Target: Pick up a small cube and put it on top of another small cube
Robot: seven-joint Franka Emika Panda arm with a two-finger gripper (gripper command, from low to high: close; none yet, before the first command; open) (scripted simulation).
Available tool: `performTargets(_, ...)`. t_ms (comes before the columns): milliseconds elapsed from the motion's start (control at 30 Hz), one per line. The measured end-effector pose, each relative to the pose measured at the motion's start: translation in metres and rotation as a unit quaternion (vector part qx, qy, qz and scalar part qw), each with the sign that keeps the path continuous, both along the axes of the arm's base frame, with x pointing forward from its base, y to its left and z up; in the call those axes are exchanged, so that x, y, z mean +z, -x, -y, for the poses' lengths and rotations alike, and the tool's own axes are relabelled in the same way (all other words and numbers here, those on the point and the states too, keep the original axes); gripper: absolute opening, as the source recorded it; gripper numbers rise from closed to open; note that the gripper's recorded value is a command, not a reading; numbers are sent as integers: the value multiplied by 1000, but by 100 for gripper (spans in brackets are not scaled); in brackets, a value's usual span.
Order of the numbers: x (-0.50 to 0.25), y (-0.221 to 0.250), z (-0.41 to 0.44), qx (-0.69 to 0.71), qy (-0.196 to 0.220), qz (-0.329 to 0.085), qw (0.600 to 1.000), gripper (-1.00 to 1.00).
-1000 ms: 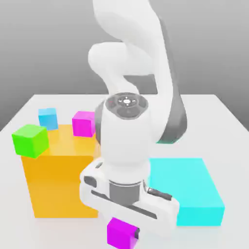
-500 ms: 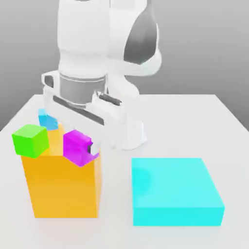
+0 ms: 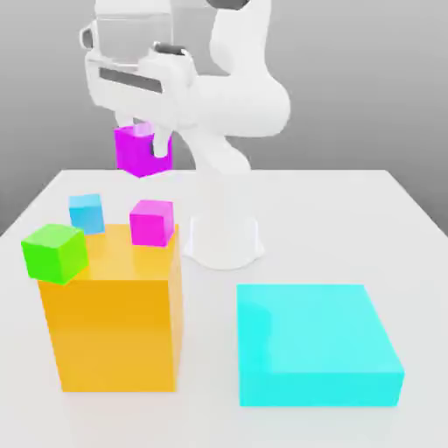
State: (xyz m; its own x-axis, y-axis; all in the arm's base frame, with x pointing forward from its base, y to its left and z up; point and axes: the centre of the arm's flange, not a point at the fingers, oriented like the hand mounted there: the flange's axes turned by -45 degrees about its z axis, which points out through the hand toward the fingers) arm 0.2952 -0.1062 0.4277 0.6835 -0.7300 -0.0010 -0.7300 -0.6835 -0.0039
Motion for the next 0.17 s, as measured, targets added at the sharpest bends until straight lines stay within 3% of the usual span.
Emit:
performTargets(33,-13,1,0,0,0,0,1000,-100)
performTargets(67,-26,2,0,0,-1,0,1000,100)
performTargets(167,-26,2,0,0,-1,0,1000,100)
